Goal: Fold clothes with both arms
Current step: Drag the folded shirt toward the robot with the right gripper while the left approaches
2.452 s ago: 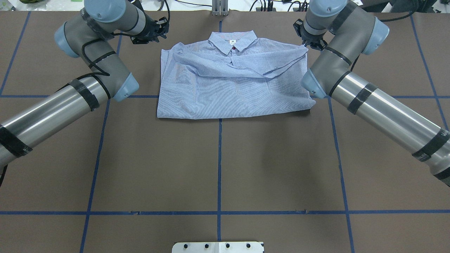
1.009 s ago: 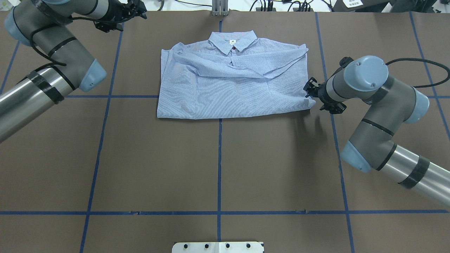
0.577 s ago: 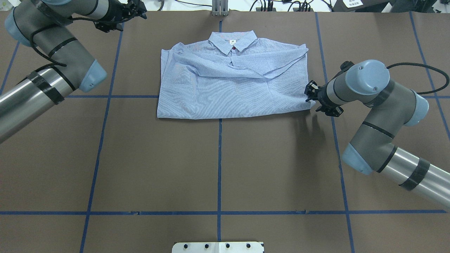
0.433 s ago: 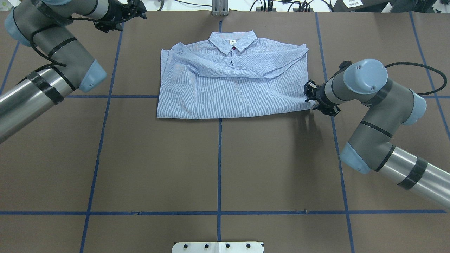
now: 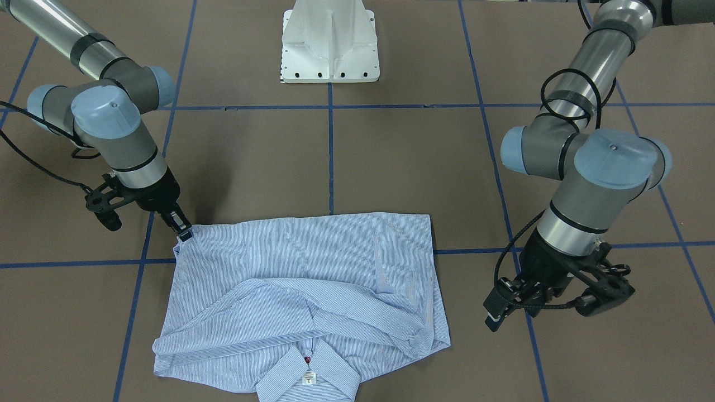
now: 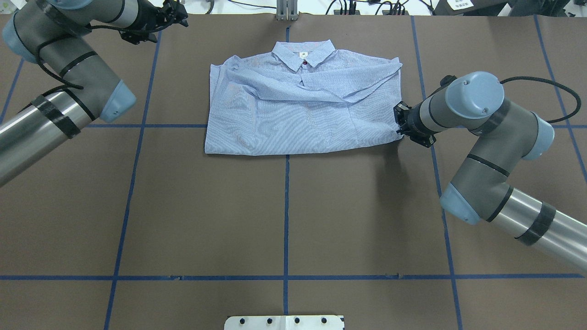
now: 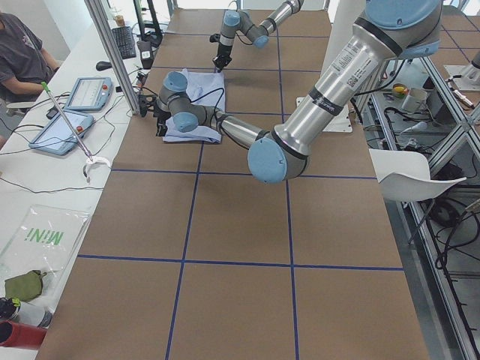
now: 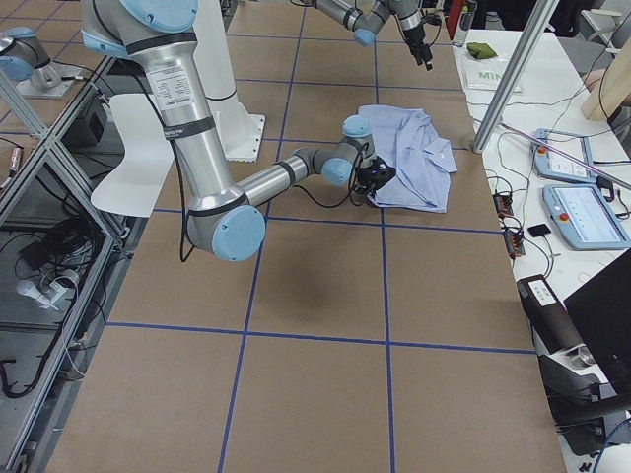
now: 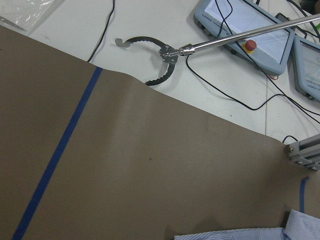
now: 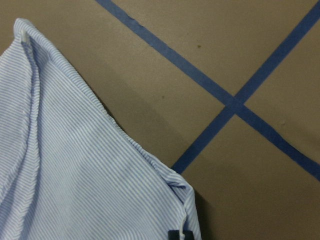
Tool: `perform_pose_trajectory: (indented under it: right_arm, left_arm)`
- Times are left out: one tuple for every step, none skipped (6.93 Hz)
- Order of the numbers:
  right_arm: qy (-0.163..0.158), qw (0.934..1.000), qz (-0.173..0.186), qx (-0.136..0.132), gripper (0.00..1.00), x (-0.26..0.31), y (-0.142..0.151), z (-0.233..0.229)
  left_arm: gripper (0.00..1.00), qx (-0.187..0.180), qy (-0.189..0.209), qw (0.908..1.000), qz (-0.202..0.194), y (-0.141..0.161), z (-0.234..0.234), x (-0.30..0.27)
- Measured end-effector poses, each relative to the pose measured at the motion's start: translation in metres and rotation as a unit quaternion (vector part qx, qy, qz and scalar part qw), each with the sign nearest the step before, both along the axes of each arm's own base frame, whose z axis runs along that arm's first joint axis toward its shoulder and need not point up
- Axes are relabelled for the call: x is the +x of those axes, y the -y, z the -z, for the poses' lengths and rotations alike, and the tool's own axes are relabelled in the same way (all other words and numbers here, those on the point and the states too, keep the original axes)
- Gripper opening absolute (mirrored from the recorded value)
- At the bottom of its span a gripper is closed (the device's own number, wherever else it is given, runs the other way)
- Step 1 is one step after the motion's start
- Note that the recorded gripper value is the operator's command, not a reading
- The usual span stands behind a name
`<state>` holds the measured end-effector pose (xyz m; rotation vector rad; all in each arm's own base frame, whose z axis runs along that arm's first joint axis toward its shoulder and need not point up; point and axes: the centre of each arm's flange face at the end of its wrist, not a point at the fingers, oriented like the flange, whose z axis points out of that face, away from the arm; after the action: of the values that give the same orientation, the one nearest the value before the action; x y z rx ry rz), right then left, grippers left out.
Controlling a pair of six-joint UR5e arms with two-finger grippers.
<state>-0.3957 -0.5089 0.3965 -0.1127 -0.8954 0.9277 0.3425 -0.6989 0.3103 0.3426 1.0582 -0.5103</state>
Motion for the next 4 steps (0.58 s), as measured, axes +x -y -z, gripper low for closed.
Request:
perform_pose_trajectory:
  right_arm:
    - [-0.001, 0.9999, 0.002, -0.015, 0.0, 0.024, -0.038, 0.008]
    - [-0.002, 0.9994, 0.017, -0.031, 0.0, 0.047, -0.093, 0.026]
    - [0.001, 0.9975, 0.042, -0.057, 0.0, 0.056, -0.148, 0.051]
    - [0.002, 0.991, 0.092, -0.097, 0.0, 0.053, -0.204, 0.076]
  left_arm:
    - [0.96, 0.003, -0.006, 1.0, -0.004, -0.007, 0.005, 0.003]
    - [0.96, 0.006, -0.012, 0.9998, -0.015, -0.018, 0.007, 0.009]
    - [0.96, 0.007, -0.023, 0.9992, -0.032, -0.039, 0.008, 0.015]
    - [0.97, 0.002, -0.043, 0.9977, -0.051, -0.065, 0.01, 0.016]
